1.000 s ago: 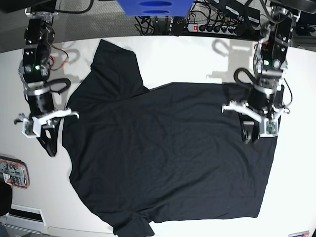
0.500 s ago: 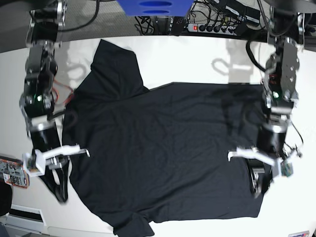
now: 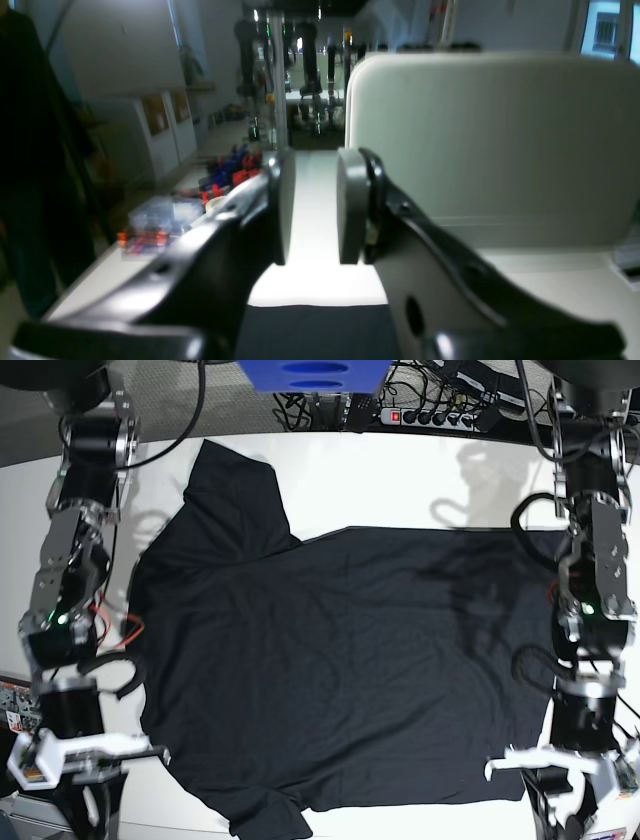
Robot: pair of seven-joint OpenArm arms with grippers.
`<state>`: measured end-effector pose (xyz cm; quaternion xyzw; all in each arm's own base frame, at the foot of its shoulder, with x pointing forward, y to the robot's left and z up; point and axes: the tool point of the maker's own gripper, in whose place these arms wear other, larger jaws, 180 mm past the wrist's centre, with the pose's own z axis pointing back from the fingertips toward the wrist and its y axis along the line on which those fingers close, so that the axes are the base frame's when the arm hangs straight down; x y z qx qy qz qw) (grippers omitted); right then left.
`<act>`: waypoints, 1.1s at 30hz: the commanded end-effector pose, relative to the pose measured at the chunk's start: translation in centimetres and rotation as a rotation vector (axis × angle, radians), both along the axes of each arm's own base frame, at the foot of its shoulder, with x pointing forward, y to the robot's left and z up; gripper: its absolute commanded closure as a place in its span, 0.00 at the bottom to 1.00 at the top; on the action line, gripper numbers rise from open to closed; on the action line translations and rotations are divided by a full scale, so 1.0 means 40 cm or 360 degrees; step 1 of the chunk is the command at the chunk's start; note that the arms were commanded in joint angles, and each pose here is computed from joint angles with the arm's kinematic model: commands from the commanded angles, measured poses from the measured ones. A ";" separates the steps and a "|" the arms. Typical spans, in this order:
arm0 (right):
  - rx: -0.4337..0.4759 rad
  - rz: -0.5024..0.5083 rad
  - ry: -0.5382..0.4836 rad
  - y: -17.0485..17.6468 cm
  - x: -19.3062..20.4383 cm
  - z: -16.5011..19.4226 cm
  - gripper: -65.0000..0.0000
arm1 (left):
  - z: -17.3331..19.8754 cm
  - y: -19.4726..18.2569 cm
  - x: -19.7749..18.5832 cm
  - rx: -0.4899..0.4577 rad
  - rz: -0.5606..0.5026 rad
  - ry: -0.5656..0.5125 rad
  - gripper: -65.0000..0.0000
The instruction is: Fold the T-shirt properly
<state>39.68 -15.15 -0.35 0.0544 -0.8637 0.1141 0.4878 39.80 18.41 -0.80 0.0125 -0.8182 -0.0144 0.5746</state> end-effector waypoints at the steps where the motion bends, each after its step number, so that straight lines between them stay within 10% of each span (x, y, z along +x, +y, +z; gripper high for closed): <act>1: -0.0001 0.0004 -0.0143 -0.004 -0.018 0.070 1.00 | 0.078 0.014 -0.016 0.0057 0.0033 -0.0154 0.78; 13: 0.0228 0.0273 -0.0563 0.003 -0.087 0.348 1.00 | 0.334 0.021 -0.066 0.0091 0.0058 -0.0574 0.78; 21: 0.0273 0.0354 -0.0705 0.002 -0.117 0.444 1.00 | 0.440 -0.068 -0.062 0.0419 -0.0008 -0.0673 0.78; 27: 0.0277 0.0358 -0.0635 0.000 -0.087 0.449 1.00 | 0.408 -0.095 0.028 0.0458 -0.0051 -0.0327 0.78; 33: 0.0251 0.0492 -0.0102 0.040 0.017 0.363 1.00 | 0.320 -0.102 0.067 0.0147 -0.0360 0.0281 0.78</act>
